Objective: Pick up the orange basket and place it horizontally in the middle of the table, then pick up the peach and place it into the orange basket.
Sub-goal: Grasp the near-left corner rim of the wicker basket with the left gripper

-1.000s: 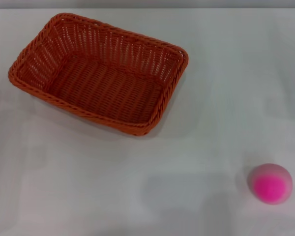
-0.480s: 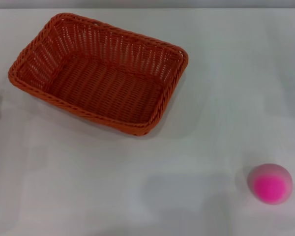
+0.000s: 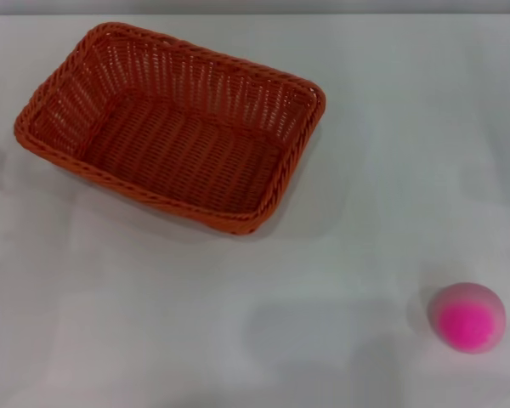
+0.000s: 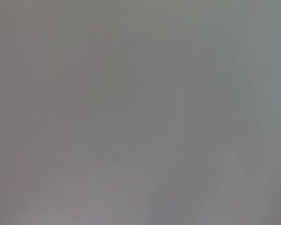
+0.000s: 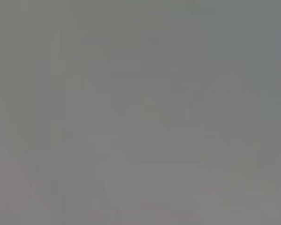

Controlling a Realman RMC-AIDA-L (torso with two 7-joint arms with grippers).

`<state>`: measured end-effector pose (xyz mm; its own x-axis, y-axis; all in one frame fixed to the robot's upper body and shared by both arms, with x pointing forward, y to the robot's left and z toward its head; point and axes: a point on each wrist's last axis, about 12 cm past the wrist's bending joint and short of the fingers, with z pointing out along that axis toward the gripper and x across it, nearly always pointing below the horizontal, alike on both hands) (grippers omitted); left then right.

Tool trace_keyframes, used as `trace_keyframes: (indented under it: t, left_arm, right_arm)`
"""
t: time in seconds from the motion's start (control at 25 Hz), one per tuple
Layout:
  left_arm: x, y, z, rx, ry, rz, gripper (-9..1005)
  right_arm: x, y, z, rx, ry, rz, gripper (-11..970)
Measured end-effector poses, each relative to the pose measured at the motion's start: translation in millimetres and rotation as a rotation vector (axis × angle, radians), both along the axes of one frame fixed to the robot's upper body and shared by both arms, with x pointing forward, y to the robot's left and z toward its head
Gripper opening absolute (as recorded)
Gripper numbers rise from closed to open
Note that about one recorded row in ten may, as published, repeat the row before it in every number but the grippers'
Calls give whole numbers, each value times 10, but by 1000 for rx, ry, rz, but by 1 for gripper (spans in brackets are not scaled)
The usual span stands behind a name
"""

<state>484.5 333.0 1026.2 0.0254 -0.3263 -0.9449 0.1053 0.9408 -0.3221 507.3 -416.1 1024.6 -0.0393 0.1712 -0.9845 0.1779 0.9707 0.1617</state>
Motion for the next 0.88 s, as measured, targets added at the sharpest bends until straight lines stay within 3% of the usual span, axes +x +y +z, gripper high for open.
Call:
trace_keyframes:
  t: [0.36,0.52,0.88]
  left_arm:
    - [35,-54,352,17,-76,-17,528]
    - [87,-97,490,37,-44,-20,528]
    - [259,-142,675,-31,117,-33,529]
  right_arm:
    - [-42,-34,-7,-5,3,-8,811]
    - [-47,-35,-10,-5,4,-8,811]
    - [-57,-32,-20,-8,10,-3,811]
